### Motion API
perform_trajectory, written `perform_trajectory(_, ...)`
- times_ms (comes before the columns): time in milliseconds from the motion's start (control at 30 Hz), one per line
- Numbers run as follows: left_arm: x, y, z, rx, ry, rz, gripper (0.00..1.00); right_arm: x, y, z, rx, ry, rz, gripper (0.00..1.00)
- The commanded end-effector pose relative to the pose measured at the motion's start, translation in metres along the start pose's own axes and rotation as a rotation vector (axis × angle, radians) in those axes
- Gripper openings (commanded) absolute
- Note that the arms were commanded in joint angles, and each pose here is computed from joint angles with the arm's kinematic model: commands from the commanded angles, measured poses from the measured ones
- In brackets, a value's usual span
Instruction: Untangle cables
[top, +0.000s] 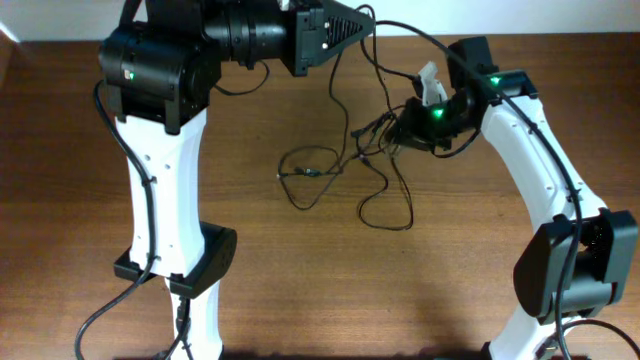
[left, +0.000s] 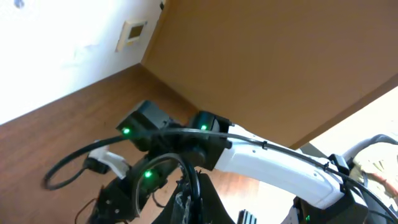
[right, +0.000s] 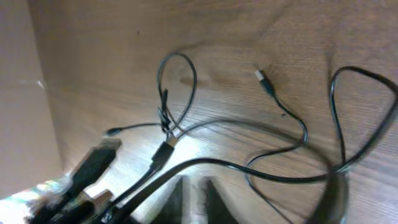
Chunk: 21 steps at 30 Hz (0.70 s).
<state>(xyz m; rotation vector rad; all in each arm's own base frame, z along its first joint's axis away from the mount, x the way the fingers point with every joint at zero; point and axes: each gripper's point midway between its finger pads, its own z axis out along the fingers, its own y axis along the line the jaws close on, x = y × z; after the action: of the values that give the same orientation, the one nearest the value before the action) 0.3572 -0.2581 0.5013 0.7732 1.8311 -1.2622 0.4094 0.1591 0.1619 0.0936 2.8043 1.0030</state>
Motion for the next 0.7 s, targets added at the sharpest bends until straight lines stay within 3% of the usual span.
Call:
perform_trajectory(0,-0.015,0.0,-0.033,-0.035,-0.065,0.006,0.0,-0.015,-0.016,-0.03,-0.059,-0.048,0.133,0.04)
perform_trajectory(33,-0.016,0.011,-0.037,-0.078,-0.073,-0.007,0.0,-0.016,-0.008,-0.04,-0.117,-0.056,0.114,0.04)
perform_trajectory(67,-0.011,0.035,-0.04,-0.199,-0.068,-0.056,0.0,-0.013,0.016,-0.057,-0.197,-0.076,0.019,0.13)
perform_trajectory(100,-0.003,0.053,-0.039,-0.292,-0.049,-0.098,0.0,-0.008,0.034,-0.067,-0.218,-0.096,-0.053,0.47)
perform_trajectory(133,0.003,0.067,-0.038,-0.37,-0.04,-0.16,0.0,-0.003,0.052,-0.072,-0.241,-0.107,-0.1,0.68)
perform_trajectory(167,0.006,0.08,-0.04,-0.448,-0.062,-0.266,0.0,0.004,0.071,-0.073,-0.281,-0.1,-0.145,0.74)
perform_trajectory(267,0.006,0.082,-0.037,-0.471,-0.086,-0.35,0.0,0.008,0.083,-0.052,-0.254,-0.073,-0.142,0.75)
perform_trajectory(367,0.006,0.075,-0.034,-0.426,-0.082,-0.388,0.0,-0.008,0.073,-0.014,-0.056,-0.144,-0.107,0.75)
perform_trajectory(500,0.006,0.067,-0.03,-0.373,-0.069,-0.388,0.0,-0.03,0.06,0.038,0.005,-0.17,-0.057,0.68)
perform_trajectory(533,0.006,0.065,-0.03,-0.366,-0.068,-0.387,0.0,-0.037,0.054,0.05,0.002,-0.171,-0.016,0.59)
perform_trajectory(567,0.006,0.065,-0.03,-0.366,-0.069,-0.386,0.0,-0.042,0.049,0.055,-0.001,-0.178,0.016,0.43)
perform_trajectory(633,0.006,0.066,-0.031,-0.369,-0.069,-0.388,0.0,-0.048,0.042,0.048,0.007,-0.196,0.039,0.04)
perform_trajectory(667,0.006,0.069,-0.034,-0.375,-0.074,-0.391,0.0,-0.051,0.032,0.043,0.019,-0.198,0.064,0.04)
